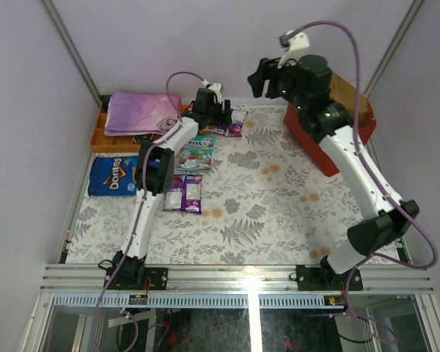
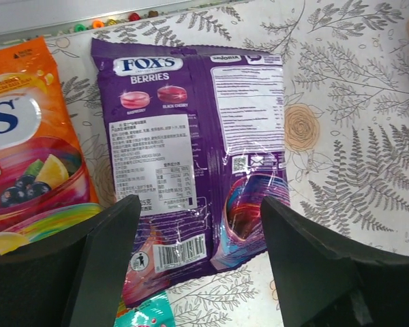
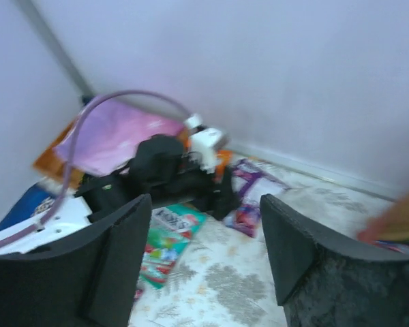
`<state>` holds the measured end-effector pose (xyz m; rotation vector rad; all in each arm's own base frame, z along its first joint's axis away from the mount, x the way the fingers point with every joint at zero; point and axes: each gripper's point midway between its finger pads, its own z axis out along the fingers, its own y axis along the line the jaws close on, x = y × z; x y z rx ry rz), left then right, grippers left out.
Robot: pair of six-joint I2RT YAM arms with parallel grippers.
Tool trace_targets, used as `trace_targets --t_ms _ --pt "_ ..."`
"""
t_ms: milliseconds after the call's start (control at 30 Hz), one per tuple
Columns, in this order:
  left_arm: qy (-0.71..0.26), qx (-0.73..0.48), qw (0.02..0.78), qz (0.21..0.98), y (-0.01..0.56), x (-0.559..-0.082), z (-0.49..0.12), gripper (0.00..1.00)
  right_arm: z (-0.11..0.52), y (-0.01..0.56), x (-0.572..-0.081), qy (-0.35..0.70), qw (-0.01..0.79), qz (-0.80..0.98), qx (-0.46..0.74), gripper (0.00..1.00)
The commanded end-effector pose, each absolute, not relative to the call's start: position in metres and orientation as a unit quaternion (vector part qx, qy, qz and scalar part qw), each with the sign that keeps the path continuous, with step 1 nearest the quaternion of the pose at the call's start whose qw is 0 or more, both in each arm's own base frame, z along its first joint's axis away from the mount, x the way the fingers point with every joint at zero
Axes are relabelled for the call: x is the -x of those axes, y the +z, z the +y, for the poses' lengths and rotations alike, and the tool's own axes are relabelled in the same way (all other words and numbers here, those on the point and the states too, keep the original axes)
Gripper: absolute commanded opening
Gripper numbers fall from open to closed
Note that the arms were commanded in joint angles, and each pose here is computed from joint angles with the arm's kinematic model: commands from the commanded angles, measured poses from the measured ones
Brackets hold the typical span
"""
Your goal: Take the snacks out of the paper bag
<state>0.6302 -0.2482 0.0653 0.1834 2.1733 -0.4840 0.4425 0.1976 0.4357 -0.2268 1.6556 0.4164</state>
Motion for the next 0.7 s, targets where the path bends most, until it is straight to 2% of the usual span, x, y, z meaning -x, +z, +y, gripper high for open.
trace_targets --t_ms 0,67,100,267,400,467,667 --pt "-0.164 -0.078 0.475 0.861 0.100 -0.638 -0.235 0.68 0.253 0.347 -0.475 0.245 0.573 0.773 0.122 0.57" --pt "-0.165 -0.063 0.470 0.865 0.102 -0.636 -0.224 0.58 0.262 0.311 -0.488 0.255 0.549 0.789 0.102 0.34" --pt "-0.170 -0.056 0.469 0.865 0.104 -0.635 -0.220 0.54 0.265 0.297 -0.494 0.259 0.541 0.795 0.094 0.29" --pt "-0.225 -0.024 0.473 0.851 0.124 -0.619 -0.210 0.39 0.281 0.232 -0.531 0.250 0.498 0.826 0.087 0.26" --pt "-0.264 -0.033 0.515 0.815 0.147 -0.583 -0.222 0.36 0.287 0.192 -0.568 0.253 0.466 0.843 0.088 0.21" --pt "-0.270 -0.031 0.510 0.816 0.147 -0.572 -0.222 0.30 0.286 0.176 -0.587 0.254 0.456 0.849 0.084 0.17" --pt "-0.288 -0.050 0.503 0.813 0.152 -0.566 -0.230 0.22 0.285 0.130 -0.621 0.282 0.431 0.853 0.081 0.16"
